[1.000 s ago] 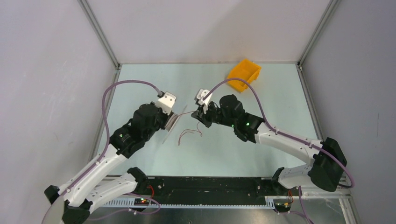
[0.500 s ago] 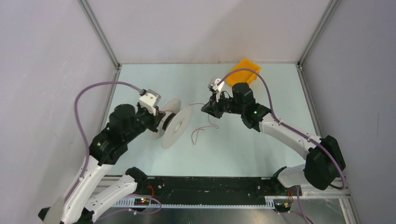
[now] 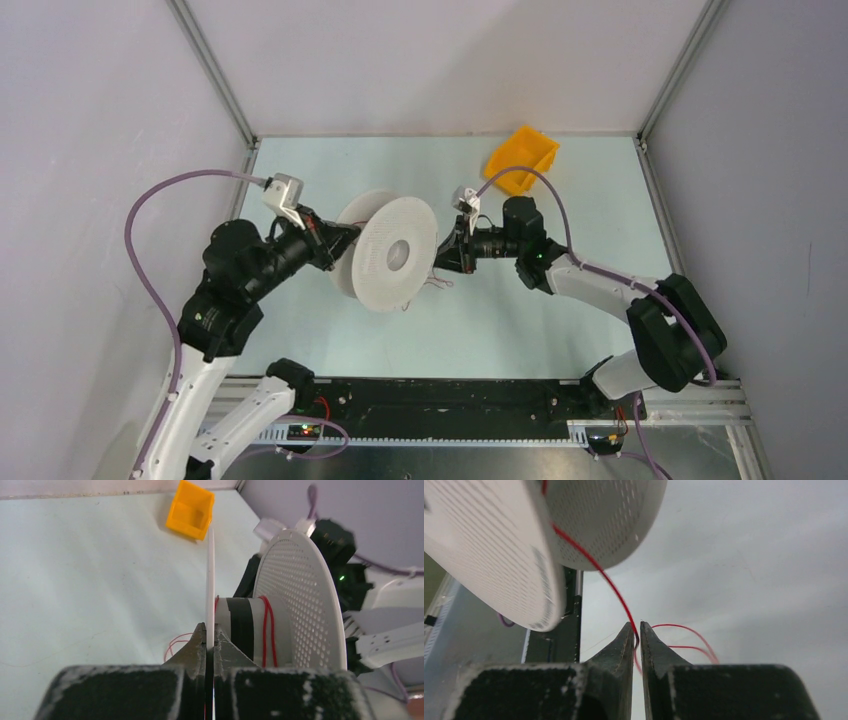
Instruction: Wrap the cables
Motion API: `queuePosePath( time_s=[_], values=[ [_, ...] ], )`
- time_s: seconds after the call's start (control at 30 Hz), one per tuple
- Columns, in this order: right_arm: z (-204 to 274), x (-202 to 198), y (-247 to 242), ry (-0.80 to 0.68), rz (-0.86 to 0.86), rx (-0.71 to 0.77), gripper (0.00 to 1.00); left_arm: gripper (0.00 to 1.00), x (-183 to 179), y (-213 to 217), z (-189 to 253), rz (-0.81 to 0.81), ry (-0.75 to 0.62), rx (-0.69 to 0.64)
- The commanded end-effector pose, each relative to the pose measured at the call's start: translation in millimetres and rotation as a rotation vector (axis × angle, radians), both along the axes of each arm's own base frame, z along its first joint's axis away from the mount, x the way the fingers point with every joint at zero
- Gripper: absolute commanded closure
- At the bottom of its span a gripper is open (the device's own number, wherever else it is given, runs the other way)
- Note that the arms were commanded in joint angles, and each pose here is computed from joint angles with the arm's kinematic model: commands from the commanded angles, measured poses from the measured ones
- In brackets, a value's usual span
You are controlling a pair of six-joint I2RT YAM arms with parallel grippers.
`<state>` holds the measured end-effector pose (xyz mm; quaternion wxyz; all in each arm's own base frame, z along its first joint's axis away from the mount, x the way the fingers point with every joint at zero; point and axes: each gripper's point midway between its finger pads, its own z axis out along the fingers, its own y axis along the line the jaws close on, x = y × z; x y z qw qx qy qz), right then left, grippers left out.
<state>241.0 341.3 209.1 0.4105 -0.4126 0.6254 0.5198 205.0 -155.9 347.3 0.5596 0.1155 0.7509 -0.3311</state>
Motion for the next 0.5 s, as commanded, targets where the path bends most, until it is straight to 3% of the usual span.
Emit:
queuePosePath(
  time_s=[0.0,0.2,0.47],
  values=[
    [12.0,-13.6,6.3,-0.002,0.092,0.118,0.87,1.0,-2.3,-4.2,46.3,-0.003,-0.074,-0.199],
    [16.1,-20.3,16.3,0.016,0.152,0.199,0.85,1.0,4.2,1.8,48.6,0.051,-0.067,-0.3],
    [9.4,-27.1,36.7,-0.011,0.195,0.27,0.71,1.0,9.0,2.3,52.6,0.067,-0.055,-0.401]
  ],
)
